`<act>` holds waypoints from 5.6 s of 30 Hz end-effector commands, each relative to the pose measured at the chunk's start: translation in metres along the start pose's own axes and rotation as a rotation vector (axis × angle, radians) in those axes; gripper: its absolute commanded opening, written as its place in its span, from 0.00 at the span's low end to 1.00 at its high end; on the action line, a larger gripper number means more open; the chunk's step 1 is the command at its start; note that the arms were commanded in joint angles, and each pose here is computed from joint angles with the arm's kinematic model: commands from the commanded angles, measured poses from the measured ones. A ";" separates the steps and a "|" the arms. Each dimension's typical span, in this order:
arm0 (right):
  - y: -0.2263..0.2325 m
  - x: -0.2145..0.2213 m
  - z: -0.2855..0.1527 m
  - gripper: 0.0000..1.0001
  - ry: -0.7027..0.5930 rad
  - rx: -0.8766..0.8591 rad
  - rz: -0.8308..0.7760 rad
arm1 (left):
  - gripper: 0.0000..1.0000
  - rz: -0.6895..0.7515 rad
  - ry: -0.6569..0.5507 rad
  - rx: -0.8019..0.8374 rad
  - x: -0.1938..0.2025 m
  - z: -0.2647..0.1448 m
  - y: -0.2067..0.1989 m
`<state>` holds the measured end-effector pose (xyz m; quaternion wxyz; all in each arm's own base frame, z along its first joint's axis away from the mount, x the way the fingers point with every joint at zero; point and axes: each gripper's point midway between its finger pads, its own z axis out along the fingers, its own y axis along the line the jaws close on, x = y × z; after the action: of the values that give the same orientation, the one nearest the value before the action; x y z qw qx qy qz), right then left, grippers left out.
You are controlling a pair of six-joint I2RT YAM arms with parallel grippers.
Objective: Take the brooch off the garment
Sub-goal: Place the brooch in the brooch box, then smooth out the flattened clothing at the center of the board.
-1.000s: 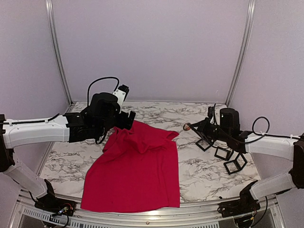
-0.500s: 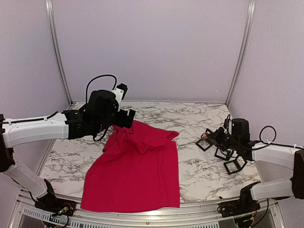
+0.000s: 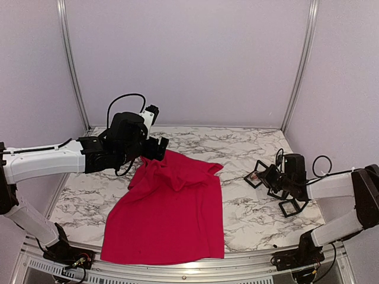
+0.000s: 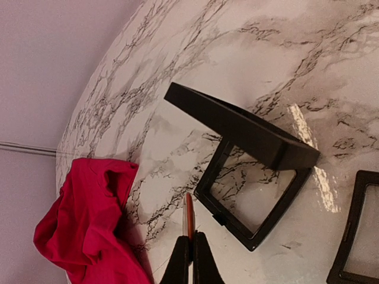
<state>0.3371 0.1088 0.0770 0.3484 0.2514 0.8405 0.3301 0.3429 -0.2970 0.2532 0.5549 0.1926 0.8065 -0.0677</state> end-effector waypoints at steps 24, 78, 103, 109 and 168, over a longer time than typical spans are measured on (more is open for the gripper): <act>-0.007 -0.021 0.018 0.00 -0.078 -0.008 -0.008 | 0.99 -0.022 0.002 0.016 -0.006 -0.010 0.005; -0.010 -0.013 0.003 0.65 0.005 0.090 -0.118 | 0.99 -0.094 0.009 0.049 -0.003 -0.010 0.000; 0.158 0.037 0.024 0.98 0.129 -0.128 -0.463 | 0.99 -0.399 0.209 0.047 0.062 0.019 0.037; 0.225 0.074 0.052 0.99 0.193 -0.197 -0.600 | 0.99 -0.502 0.256 0.047 0.085 0.025 0.051; 0.265 0.220 0.133 0.54 0.288 -0.161 -0.968 | 0.96 -0.684 0.423 0.072 0.141 0.042 0.057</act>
<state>0.3416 0.4762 0.1132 0.3512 -0.2424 0.8675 0.2558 0.3547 -0.2313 0.1115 0.3164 -0.0509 0.9133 -0.2514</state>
